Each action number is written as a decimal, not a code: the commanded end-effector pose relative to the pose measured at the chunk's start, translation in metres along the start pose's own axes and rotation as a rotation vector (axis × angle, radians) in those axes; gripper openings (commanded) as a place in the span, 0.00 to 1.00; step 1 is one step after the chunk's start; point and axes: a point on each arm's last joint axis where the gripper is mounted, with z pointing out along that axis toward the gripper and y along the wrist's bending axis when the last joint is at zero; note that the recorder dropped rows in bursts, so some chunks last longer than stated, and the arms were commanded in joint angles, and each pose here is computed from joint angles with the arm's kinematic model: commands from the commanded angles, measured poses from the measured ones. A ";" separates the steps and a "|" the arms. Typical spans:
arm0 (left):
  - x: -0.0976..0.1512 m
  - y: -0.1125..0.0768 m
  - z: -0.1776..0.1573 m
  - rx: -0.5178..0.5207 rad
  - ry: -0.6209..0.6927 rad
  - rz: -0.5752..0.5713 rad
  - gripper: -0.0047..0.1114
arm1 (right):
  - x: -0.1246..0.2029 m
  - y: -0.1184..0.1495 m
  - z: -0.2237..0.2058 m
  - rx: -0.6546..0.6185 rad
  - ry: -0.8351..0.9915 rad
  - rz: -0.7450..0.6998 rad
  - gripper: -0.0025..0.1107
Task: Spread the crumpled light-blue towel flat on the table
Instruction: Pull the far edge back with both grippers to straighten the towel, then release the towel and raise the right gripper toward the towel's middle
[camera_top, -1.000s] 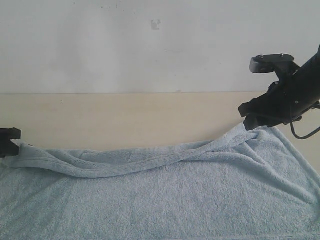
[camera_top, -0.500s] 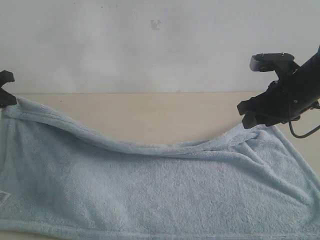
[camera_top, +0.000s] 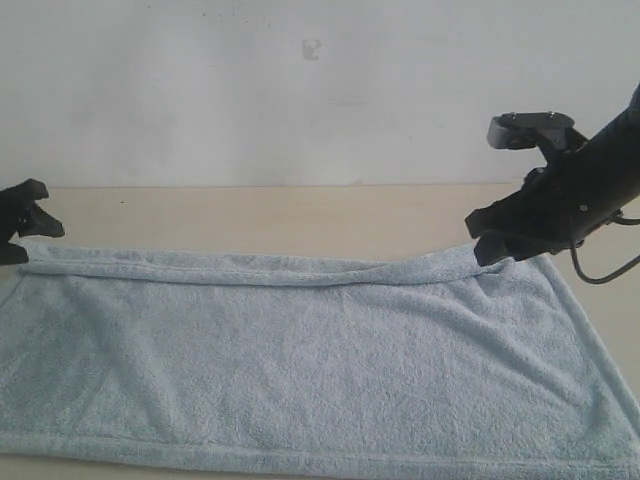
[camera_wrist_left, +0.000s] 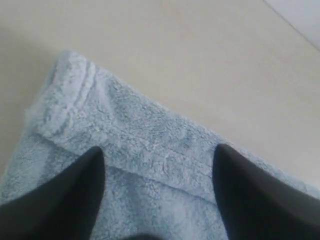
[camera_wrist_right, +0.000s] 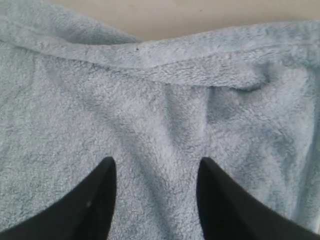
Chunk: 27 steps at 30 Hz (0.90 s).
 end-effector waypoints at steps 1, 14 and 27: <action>-0.007 -0.019 -0.029 0.035 0.017 0.129 0.42 | -0.005 0.015 0.019 -0.007 -0.026 -0.061 0.14; 0.044 -0.003 -0.029 -0.004 0.270 0.241 0.08 | -0.007 0.031 0.076 -0.020 0.005 -0.095 0.02; 0.076 0.017 -0.023 -0.091 0.322 0.236 0.08 | -0.016 0.030 0.095 -0.062 0.059 -0.094 0.02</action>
